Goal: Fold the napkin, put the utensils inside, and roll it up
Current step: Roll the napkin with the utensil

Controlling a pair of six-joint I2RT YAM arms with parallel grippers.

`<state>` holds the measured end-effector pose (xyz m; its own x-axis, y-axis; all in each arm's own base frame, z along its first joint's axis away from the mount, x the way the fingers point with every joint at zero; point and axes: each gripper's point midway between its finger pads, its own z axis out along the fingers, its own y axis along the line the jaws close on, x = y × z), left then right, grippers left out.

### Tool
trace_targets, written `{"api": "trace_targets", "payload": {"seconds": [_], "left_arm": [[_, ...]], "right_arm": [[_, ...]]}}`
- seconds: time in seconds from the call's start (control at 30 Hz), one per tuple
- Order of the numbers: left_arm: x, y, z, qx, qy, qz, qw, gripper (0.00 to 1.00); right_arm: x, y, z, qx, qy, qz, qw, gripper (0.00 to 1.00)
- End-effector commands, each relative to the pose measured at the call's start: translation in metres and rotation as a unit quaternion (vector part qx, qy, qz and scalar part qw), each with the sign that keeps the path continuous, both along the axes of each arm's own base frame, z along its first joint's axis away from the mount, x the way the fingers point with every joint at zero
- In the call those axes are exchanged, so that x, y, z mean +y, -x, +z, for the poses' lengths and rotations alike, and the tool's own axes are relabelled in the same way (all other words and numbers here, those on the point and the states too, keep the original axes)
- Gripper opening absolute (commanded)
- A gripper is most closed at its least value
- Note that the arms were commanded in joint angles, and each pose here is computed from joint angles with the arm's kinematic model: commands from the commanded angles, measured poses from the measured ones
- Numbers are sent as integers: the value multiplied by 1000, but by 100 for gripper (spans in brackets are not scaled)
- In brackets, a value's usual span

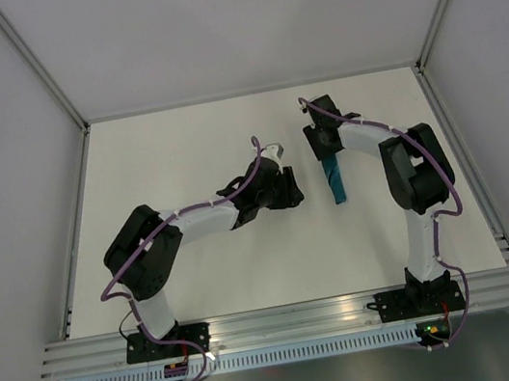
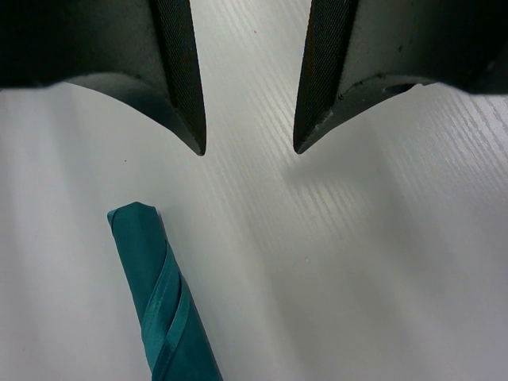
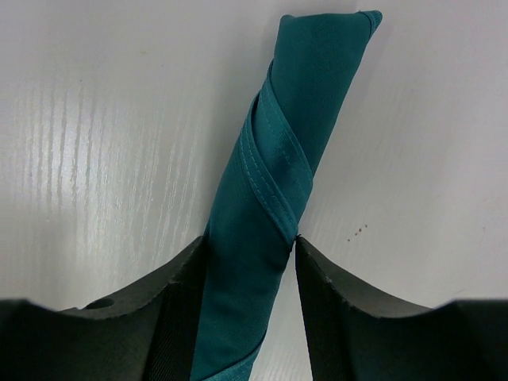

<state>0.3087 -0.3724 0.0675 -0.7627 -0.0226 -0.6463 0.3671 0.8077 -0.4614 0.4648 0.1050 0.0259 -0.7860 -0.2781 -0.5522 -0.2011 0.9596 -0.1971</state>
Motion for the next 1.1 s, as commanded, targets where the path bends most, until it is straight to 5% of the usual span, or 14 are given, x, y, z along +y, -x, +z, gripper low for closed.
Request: {"api": "trace_targets", "payload": {"seconds": [0.0, 0.63, 0.8, 1.07], "left_arm": [[-9, -6, 25, -24, 13, -21, 999, 53], [-13, -9, 23, -21, 11, -27, 999, 53], [-4, -18, 41, -37, 14, -21, 999, 53], [58, -30, 101, -95, 7, 3, 995, 55]], "right_arm": [[5, 7, 15, 13, -12, 8, 1000, 55], [9, -8, 57, -22, -44, 11, 999, 61], [12, -13, 94, -39, -100, 25, 994, 63], [-59, 3, 178, -120, -180, 17, 976, 70]]}}
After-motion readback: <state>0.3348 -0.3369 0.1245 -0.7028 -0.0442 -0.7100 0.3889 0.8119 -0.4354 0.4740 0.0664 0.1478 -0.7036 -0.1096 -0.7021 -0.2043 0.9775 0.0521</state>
